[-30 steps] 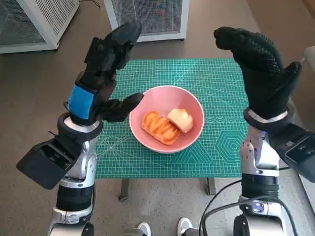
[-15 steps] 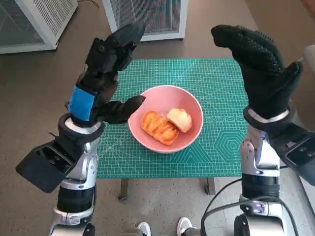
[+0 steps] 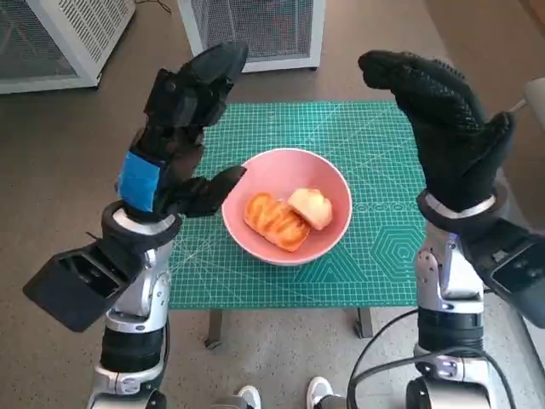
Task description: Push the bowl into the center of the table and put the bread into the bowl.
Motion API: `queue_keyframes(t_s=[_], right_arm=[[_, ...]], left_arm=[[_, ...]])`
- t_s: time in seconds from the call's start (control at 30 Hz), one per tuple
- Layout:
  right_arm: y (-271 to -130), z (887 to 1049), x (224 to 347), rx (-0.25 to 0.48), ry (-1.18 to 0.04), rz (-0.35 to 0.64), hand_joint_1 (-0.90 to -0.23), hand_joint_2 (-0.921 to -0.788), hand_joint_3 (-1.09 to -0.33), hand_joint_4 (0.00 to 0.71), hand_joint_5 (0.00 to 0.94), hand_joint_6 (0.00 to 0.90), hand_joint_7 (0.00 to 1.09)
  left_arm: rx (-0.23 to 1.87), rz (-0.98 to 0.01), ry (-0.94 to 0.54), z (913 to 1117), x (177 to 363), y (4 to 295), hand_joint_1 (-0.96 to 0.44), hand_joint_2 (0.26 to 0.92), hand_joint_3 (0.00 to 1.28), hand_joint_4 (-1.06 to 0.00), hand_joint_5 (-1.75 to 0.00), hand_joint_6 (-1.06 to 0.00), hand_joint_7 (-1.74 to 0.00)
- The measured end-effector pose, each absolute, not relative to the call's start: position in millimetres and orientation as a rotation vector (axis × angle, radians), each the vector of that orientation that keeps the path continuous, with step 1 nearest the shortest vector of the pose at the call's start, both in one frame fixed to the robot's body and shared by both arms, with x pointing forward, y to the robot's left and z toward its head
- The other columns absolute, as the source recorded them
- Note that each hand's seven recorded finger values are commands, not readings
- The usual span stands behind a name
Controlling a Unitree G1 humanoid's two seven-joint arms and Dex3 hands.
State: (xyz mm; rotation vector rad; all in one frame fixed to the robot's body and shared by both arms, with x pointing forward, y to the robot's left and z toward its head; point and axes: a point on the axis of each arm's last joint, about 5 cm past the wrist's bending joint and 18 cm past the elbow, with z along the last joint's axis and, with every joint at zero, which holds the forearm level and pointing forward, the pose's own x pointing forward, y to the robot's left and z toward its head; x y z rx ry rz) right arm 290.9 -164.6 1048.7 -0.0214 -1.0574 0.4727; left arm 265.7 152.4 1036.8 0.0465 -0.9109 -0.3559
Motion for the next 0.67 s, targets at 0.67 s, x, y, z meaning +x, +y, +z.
queue_keyframes(t_s=[0.67], right_arm=[[-161.9, 1047.3, 285.7, -0.026, -1.042, 0.463, -0.537, -0.921, -0.610, 0.297, 0.000, 0.029, 0.61]], left_arm=[[0.006, -0.311, -0.919, 1036.3, 262.2, 149.7, -0.64, 0.921, 0.37, -0.22, 0.00, -0.04, -0.55]])
